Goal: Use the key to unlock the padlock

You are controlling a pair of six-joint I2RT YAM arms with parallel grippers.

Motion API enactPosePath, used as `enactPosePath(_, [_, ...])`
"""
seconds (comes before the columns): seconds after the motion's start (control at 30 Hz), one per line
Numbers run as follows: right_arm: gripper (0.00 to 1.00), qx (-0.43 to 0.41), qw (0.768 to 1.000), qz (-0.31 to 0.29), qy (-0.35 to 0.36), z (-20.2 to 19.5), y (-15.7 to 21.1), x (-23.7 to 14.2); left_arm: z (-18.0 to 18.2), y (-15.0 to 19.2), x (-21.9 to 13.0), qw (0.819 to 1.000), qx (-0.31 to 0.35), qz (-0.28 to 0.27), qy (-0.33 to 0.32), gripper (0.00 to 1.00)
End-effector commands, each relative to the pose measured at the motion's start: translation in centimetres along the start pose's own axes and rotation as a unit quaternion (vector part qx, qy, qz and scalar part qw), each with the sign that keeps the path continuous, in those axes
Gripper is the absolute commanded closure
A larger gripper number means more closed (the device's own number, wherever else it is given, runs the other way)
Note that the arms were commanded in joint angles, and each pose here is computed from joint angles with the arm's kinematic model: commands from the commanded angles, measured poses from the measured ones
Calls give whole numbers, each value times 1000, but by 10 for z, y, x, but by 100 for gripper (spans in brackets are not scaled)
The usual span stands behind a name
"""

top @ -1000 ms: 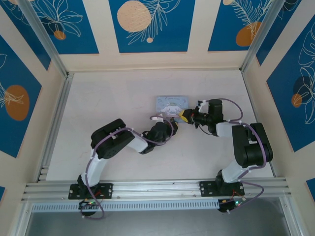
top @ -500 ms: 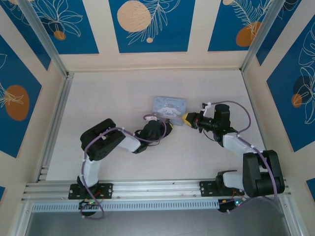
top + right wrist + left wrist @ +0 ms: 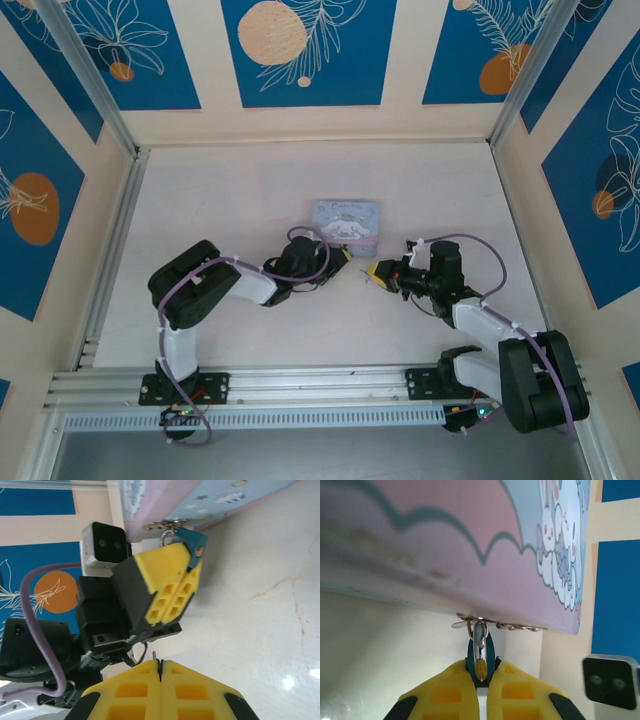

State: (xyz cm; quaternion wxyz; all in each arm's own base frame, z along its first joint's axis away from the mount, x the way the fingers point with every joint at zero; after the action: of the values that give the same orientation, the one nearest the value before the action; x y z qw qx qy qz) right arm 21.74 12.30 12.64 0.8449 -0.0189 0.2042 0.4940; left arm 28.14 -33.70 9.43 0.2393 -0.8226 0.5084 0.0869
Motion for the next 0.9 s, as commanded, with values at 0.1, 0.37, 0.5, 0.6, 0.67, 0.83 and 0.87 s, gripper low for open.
enactPosePath(0.1, [100, 1, 1000, -13, -7, 0, 0, 0, -21, -6, -11, 997, -46, 15, 51, 100])
enactPosePath(0.37, [100, 16, 999, -35, -16, -1, -2, -1, -20, -9, -15, 992, -103, -3, 67, 100])
enactPosePath(0.5, [100, 19, 999, -45, -21, -1, -2, -2, -27, -12, -22, 991, -109, -9, 75, 100])
enactPosePath(0.6, [100, 17, 998, -50, -26, 2, -3, -1, -31, -15, -31, 991, -111, -23, 67, 100])
enactPosePath(0.67, [100, 16, 998, -55, -27, 5, -4, 0, -34, -18, -37, 991, -109, -35, 63, 100])
enactPosePath(0.83, [100, 19, 997, -62, -34, 11, -5, 6, -42, -23, -46, 991, -108, -51, 63, 100])
enactPosePath(0.87, [100, 23, 997, -61, -34, 11, -6, 8, -43, -23, -46, 991, -107, -51, 65, 100])
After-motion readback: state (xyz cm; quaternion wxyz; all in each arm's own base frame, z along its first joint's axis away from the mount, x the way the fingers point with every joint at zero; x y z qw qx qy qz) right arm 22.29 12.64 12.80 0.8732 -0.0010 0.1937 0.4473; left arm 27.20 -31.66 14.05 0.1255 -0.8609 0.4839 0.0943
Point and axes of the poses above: each hand's point on the last joint's axis, 136 mm out from that joint toward the fingers, its own x axis out along the fingers, its own z axis along the line the jaws close on, y = z × x, the point moved 6 cm from there along -x, back along the fingers, and after that the axes turned 12 degrees about x, right-handed, at the moved point
